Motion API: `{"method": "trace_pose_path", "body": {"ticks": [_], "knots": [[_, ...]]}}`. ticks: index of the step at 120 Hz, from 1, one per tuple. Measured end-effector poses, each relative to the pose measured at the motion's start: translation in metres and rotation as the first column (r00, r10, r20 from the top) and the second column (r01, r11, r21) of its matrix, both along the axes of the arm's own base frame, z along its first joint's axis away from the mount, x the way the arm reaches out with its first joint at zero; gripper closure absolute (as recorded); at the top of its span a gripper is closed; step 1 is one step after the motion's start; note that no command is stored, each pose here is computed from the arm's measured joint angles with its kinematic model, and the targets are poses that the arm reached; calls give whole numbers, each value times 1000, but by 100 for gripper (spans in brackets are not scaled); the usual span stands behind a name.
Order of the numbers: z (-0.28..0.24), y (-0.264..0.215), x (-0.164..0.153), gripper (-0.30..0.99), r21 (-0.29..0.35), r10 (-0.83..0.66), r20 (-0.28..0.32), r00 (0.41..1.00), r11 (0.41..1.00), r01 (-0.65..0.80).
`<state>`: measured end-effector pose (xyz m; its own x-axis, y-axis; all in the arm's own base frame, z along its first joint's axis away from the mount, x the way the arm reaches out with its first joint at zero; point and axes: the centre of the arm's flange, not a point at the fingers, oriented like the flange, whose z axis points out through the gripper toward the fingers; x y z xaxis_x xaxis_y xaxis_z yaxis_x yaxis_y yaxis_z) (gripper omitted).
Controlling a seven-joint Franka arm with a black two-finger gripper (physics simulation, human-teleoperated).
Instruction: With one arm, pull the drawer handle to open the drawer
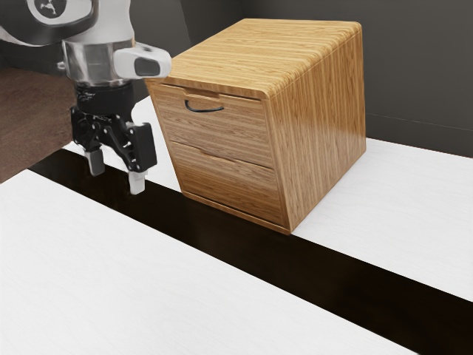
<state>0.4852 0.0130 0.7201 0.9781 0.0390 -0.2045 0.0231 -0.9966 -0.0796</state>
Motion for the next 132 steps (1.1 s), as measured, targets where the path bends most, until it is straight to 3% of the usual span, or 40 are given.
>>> {"method": "trace_pose_path", "body": {"ticks": [10,17,36,46,54,65,72,84,95,114,132], "knots": [[4,3,21,0,19,-7,130,991,1000,4],[8,5,28,0,30,-10,190,982,1000,5],[18,3,11,0,50,-33,244,969,999,21],[37,0,-10,0,77,-133,290,948,990,115],[23,1,-38,0,113,-255,324,911,966,231],[6,4,-49,0,191,-444,395,804,896,401],[10,10,-77,0,261,-537,446,716,844,469],[25,14,-98,0,371,-669,459,585,742,558],[1,19,-66,1,411,-758,443,478,646,644],[-35,27,-16,1,465,-825,507,250,506,727],[-38,36,19,1,560,-879,466,98,379,737]]}}
